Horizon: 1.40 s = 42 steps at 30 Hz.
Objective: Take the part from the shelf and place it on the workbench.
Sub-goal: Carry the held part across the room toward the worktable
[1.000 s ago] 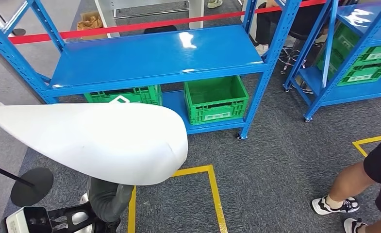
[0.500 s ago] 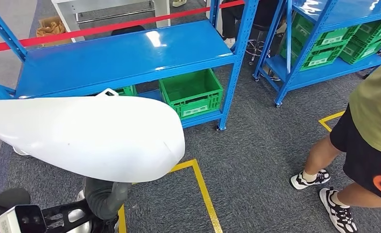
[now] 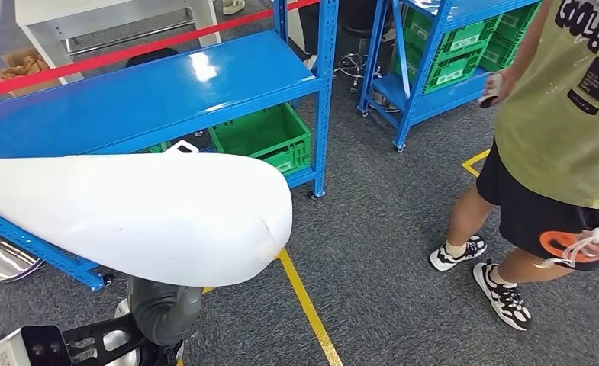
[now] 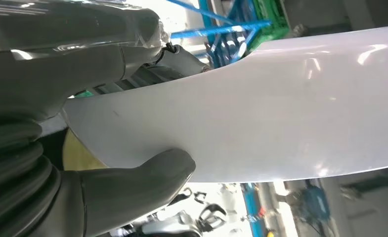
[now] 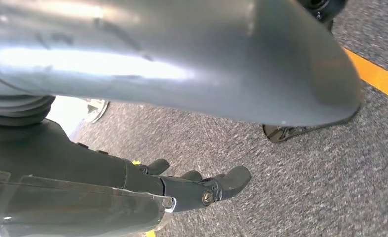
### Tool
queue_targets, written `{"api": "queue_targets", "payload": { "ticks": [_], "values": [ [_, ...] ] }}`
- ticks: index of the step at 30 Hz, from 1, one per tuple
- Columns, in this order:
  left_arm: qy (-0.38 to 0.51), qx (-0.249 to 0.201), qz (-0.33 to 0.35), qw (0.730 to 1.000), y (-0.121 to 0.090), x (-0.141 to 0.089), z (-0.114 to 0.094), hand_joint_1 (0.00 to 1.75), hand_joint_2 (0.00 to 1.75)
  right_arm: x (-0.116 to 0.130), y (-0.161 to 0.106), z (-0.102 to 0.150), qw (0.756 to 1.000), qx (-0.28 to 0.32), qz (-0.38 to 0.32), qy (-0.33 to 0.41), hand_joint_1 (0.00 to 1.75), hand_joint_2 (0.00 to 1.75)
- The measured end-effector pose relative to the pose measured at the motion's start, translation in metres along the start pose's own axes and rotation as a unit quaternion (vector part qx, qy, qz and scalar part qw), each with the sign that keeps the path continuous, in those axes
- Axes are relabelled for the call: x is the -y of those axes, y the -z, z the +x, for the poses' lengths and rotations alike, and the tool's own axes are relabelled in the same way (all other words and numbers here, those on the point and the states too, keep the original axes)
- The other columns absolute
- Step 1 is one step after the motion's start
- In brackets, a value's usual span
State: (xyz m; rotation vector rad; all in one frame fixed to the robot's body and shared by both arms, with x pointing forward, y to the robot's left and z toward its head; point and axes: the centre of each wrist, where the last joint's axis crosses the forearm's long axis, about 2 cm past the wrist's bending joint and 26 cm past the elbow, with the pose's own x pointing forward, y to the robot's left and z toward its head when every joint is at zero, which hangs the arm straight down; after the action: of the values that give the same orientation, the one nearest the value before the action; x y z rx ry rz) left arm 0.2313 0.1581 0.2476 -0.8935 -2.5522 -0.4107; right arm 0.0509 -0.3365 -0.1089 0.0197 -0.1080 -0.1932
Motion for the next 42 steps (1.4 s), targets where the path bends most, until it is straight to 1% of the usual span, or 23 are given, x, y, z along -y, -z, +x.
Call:
{"api": "queue_targets", "payload": {
  "ticks": [13,16,21,25,29,32,35,37,39,42],
  "values": [
    [0.012,0.001,-0.003,1.0,0.003,-0.005,0.002,1.75,1.75,0.003,0.0,0.001,1.0,0.0,0.0,0.002,0.0,0.0],
    [0.011,0.0,-0.006,1.0,0.006,-0.006,0.001,1.75,1.75,0.003,0.0,0.002,1.0,0.003,0.002,0.011,0.0,0.0],
    [0.025,-0.02,0.0,0.999,0.016,-0.003,-0.005,1.75,1.75,0.004,0.0,-0.001,0.999,0.005,0.002,0.036,0.0,0.0],
    [0.036,-0.026,0.014,0.999,0.016,-0.002,-0.009,1.75,1.75,0.005,0.0,-0.001,0.999,0.005,-0.002,0.046,0.0,0.0],
    [0.007,-0.043,0.003,0.999,0.015,0.0,-0.018,1.75,1.75,0.005,0.0,-0.003,0.999,0.004,-0.006,0.054,0.0,0.0],
    [-0.021,-0.048,-0.016,0.999,0.012,0.001,-0.025,1.75,1.75,0.005,0.0,-0.003,0.998,0.005,-0.011,0.058,0.0,0.0],
    [-0.038,-0.045,-0.036,0.998,0.007,0.004,-0.031,1.75,1.75,0.011,-0.001,-0.007,0.998,-0.001,-0.022,0.063,0.0,0.0],
    [-0.048,-0.047,-0.043,0.997,0.008,0.004,-0.034,1.75,1.75,0.016,-0.001,-0.009,0.998,-0.008,-0.029,0.06,0.0,0.0],
    [-0.056,-0.053,-0.047,0.996,0.009,0.003,-0.036,1.75,1.75,0.024,-0.002,-0.007,0.998,-0.014,-0.037,0.051,0.0,0.0],
    [-0.066,-0.065,-0.056,0.994,0.004,0.002,-0.042,1.75,1.75,0.039,-0.005,-0.005,0.998,-0.026,-0.057,0.029,0.0,0.0]
  ]
}}
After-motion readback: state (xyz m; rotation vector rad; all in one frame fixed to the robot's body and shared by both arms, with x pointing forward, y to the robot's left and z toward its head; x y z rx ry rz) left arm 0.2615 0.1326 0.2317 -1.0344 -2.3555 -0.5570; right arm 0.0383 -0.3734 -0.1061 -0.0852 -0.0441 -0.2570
